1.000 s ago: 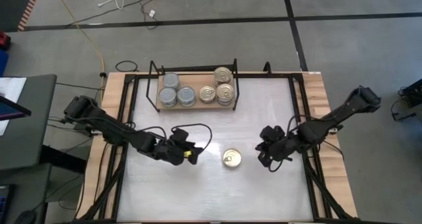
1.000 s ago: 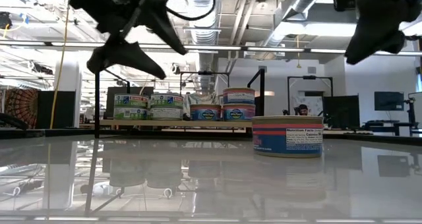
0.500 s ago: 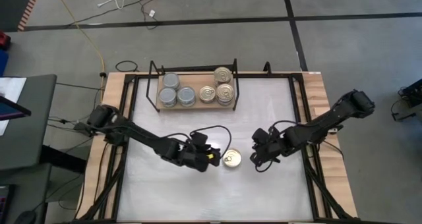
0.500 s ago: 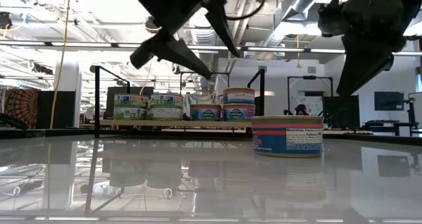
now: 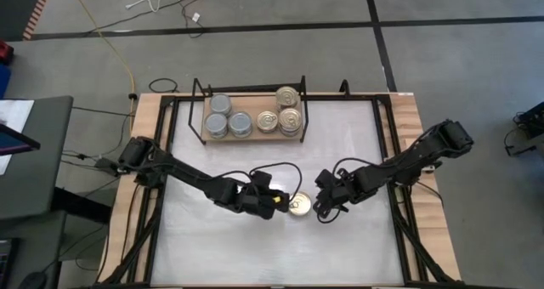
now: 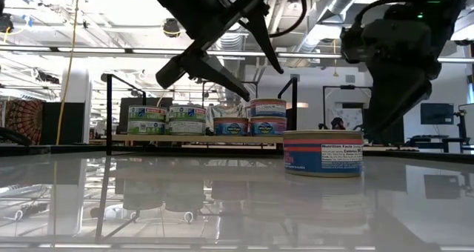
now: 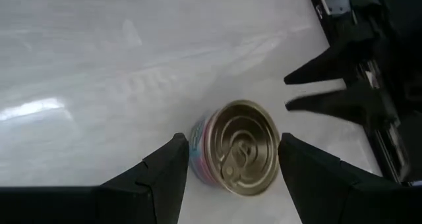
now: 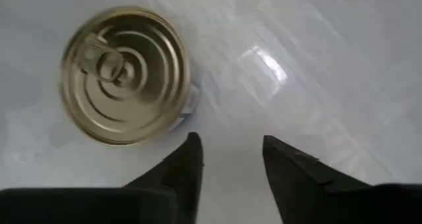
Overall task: Stack canned seafood by type on shelf
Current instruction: Stack the blue tuna can on top of the blue tuna can on the shelf
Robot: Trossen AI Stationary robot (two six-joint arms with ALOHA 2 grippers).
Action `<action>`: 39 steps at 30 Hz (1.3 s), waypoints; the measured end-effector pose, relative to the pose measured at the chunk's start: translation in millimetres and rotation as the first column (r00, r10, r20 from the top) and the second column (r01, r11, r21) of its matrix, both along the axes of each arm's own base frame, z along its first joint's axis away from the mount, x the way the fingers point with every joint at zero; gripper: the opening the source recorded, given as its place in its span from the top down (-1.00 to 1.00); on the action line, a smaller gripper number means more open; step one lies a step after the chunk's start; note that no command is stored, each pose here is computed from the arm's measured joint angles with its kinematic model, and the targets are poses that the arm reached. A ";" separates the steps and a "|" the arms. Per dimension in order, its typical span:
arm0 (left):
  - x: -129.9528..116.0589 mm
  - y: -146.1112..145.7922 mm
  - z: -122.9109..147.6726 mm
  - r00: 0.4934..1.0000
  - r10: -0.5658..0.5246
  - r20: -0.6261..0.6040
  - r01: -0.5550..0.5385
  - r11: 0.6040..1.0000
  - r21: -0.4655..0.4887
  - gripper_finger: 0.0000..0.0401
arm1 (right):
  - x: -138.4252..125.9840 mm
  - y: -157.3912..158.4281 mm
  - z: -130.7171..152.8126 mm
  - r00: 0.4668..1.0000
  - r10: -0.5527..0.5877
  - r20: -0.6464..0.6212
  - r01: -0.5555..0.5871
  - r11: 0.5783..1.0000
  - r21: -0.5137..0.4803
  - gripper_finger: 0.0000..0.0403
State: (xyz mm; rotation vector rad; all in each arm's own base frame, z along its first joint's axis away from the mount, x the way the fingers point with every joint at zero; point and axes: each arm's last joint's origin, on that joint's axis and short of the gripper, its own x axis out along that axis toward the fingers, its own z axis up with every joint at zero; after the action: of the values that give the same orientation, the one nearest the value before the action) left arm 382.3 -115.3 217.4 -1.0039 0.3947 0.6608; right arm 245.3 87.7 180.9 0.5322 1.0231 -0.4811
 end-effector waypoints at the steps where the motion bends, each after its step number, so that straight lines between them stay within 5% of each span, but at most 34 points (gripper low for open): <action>1: 0.1 0.4 0.0 1.000 0.001 0.000 -0.001 1.000 0.000 -0.10 | 0.2 0.1 0.2 1.000 0.000 0.003 0.000 1.000 0.001 0.14; 12: -1.1 0.6 -1.2 1.000 -0.001 -0.019 0.001 1.000 0.008 -0.10 | 11.2 4.3 6.2 0.990 -0.038 0.134 0.028 0.997 0.071 -0.23; 20: -1.3 -0.2 -1.7 1.000 -0.014 -0.024 0.014 1.000 -0.014 -0.10 | 18.8 -3.3 -4.5 0.979 -0.175 0.107 0.160 0.978 0.134 -0.19; 39: -5.0 -4.7 -6.9 0.981 -0.158 -0.113 0.144 0.982 -0.126 -0.10 | 41.0 12.3 -29.0 0.958 -0.235 0.162 0.189 0.947 0.259 0.09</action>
State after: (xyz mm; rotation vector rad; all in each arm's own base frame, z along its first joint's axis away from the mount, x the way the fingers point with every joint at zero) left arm 377.3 -120.1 210.5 -1.0356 0.6176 0.5680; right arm 286.3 100.0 151.9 0.8972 0.8471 -0.4887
